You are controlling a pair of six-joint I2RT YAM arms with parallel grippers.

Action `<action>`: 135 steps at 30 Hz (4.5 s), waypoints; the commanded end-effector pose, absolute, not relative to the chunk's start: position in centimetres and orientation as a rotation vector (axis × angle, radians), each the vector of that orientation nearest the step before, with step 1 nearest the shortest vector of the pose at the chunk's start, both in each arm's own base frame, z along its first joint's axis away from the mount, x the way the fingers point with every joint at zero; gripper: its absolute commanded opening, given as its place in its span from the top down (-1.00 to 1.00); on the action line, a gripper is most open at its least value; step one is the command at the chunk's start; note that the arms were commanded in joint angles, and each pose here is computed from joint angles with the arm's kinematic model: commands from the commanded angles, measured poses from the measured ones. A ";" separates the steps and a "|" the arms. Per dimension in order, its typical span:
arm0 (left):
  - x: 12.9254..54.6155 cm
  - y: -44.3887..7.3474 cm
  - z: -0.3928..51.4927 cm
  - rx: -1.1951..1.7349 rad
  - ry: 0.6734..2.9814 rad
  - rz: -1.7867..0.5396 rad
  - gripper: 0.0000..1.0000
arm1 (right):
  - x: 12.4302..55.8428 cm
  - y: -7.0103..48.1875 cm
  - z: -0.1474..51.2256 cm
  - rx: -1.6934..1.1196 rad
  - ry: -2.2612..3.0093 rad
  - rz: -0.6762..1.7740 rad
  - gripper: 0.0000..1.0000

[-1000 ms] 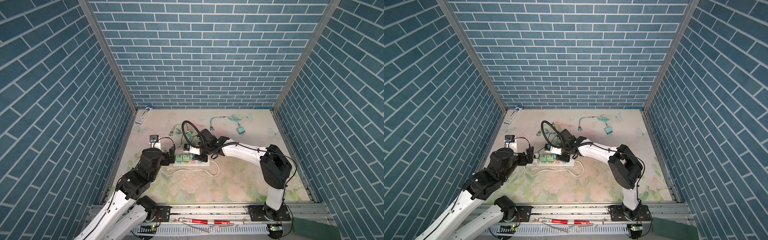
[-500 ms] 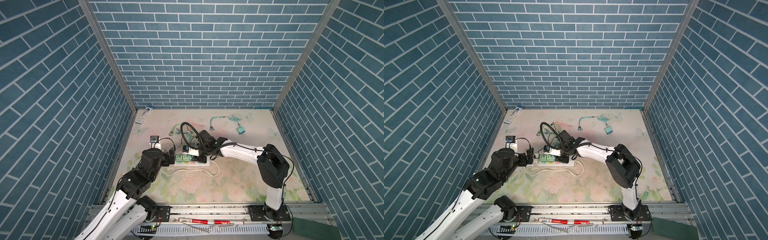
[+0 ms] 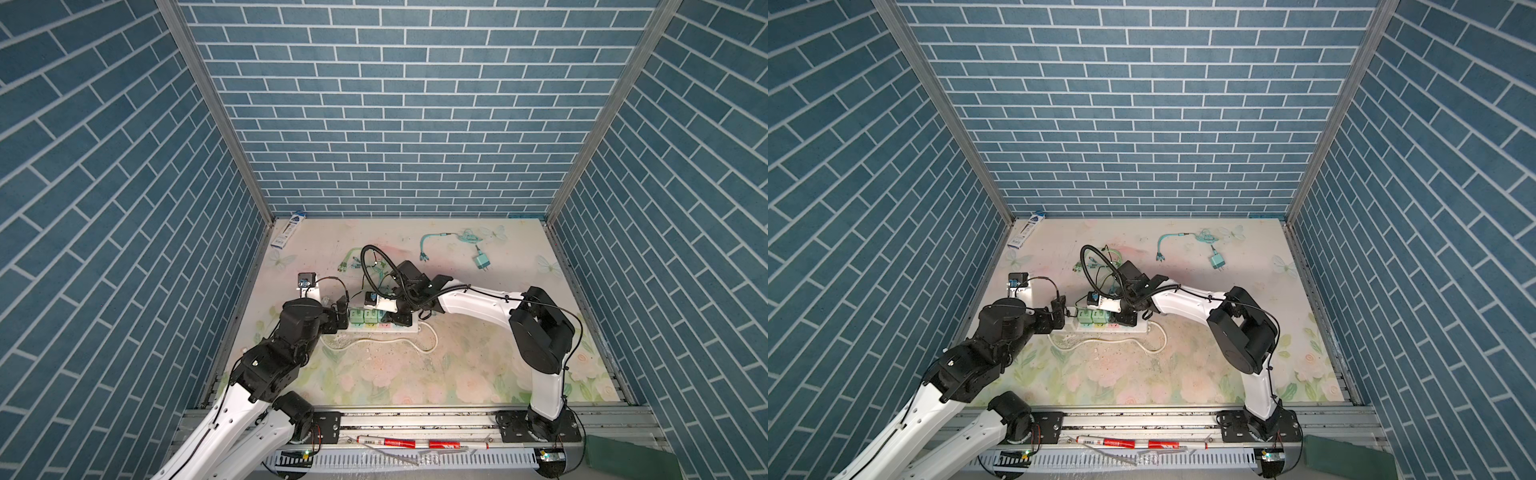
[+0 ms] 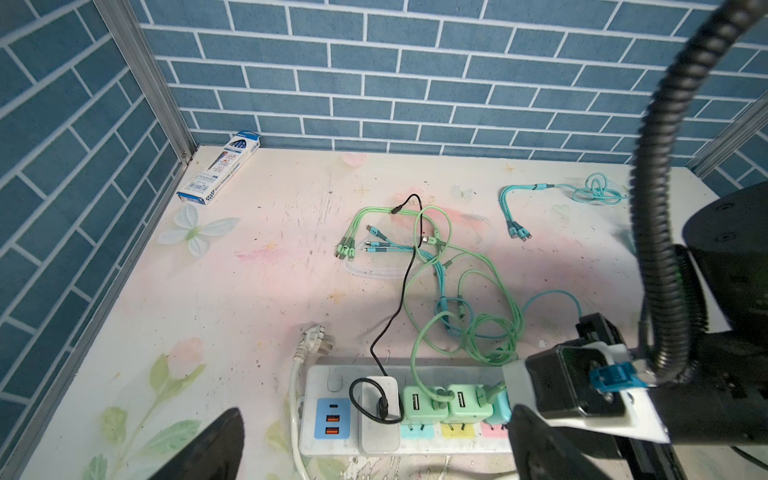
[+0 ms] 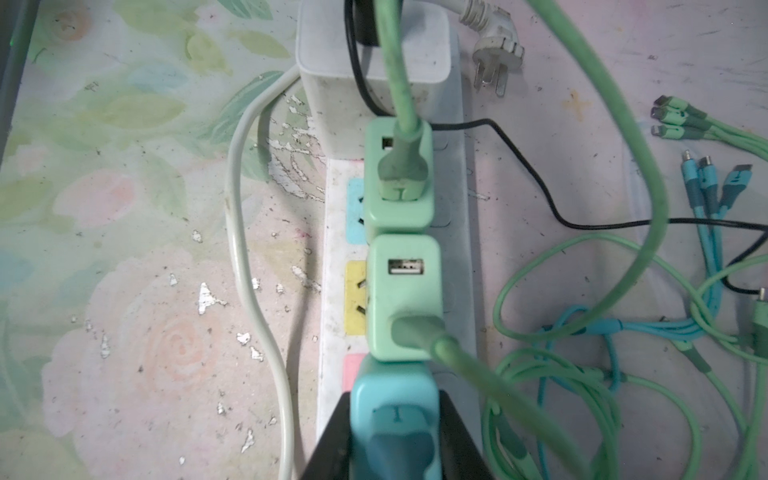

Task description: Insert the plug

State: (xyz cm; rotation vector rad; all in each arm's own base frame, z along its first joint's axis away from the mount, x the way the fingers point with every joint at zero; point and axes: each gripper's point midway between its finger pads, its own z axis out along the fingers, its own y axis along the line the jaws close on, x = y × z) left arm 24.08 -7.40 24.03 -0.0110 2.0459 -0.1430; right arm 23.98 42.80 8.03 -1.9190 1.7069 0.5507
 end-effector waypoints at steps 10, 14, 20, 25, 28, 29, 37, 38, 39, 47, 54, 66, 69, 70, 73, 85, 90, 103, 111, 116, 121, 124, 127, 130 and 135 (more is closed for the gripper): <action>24.2 -7.2 23.5 -0.015 2.056 -0.132 -0.99 | 21.3 41.9 2.0 -2.085 1.868 0.620 1.00; 24.2 -7.1 23.4 -0.018 2.056 -0.117 -0.99 | 21.9 42.0 2.1 -2.062 1.922 0.585 0.93; 24.4 -6.1 23.1 -0.070 2.061 -0.072 -0.99 | 22.6 43.0 4.4 -1.989 1.911 0.605 0.50; 24.3 -5.5 23.0 -0.095 2.064 -0.045 -0.99 | 22.7 44.2 6.6 -1.912 1.900 0.670 0.30; 24.6 -5.7 22.5 -0.087 2.086 -0.028 -0.99 | 22.8 44.6 8.1 -1.872 1.878 0.694 0.23; 24.6 -5.8 22.3 -0.081 2.097 -0.024 -0.99 | 22.8 44.7 8.7 -1.859 1.865 0.703 0.17; 25.3 -6.1 21.8 -0.079 2.136 0.000 -0.99 | 23.5 45.2 11.8 -1.778 1.834 0.710 0.04; 25.4 -6.2 21.7 -0.080 2.139 -0.003 -0.99 | 23.8 45.0 12.1 -1.766 1.840 0.702 0.00; 25.5 -6.4 21.7 -0.077 2.141 -0.008 -0.99 | 24.1 44.7 12.3 -1.750 1.857 0.701 -0.01; 27.2 -8.2 21.9 -0.051 2.141 -0.057 -0.99 | 25.5 40.6 13.4 -1.601 1.935 0.791 -0.02; 30.9 -12.3 21.7 0.017 2.228 -0.120 -0.99 | 25.6 37.6 16.5 -1.478 1.904 0.851 -0.02; 37.0 -20.6 20.8 0.092 2.292 -0.349 -0.99 | 30.2 29.3 17.8 -1.067 1.985 0.688 -0.02; 38.1 -23.9 20.4 0.155 2.311 -0.390 -0.99 | 34.6 24.5 18.2 -0.780 2.073 0.546 -0.02; 38.4 -25.0 20.0 0.179 2.321 -0.400 -0.99 | 35.6 23.2 18.1 -0.705 2.109 0.531 -0.02; 39.5 -28.3 19.0 0.237 2.350 -0.429 -0.99 | 39.0 19.0 16.6 -0.488 2.247 0.434 -0.02; 42.2 -36.7 15.2 0.294 2.445 -0.545 -0.99 | 48.8 7.5 12.1 0.228 2.399 0.411 0.00; 41.1 -35.6 14.9 0.268 2.450 -0.545 -0.99 | 53.0 6.1 11.6 0.318 2.371 0.471 -0.02; 36.6 -30.3 14.0 0.159 2.465 -0.496 -0.99 | 58.4 9.3 9.0 0.437 2.312 0.956 -0.03; 36.0 -29.6 14.0 0.163 2.465 -0.483 -0.99 | 57.3 10.6 6.4 0.459 2.375 1.047 -0.05; 36.6 -30.6 14.1 0.173 2.457 -0.516 -0.99 | 54.9 11.3 5.5 0.474 2.385 1.097 -0.05; 37.2 -31.8 14.6 0.189 2.437 -0.569 -0.99 | 51.8 12.2 5.6 0.531 2.355 1.162 -0.05; 37.4 -32.6 14.5 0.202 2.444 -0.591 -0.99 | 49.6 12.8 5.5 0.592 2.329 1.200 -0.05; 37.4 -33.4 14.0 0.220 2.461 -0.622 -0.99 | 47.2 13.3 5.5 0.664 2.313 1.194 -0.04; 36.9 -34.3 13.2 0.244 2.483 -0.645 -0.99 | 45.1 14.4 5.9 0.717 2.277 1.230 -0.03; 36.5 -35.7 11.9 0.278 2.495 -0.684 -0.99 | 43.0 17.9 6.7 0.688 2.244 1.302 -0.02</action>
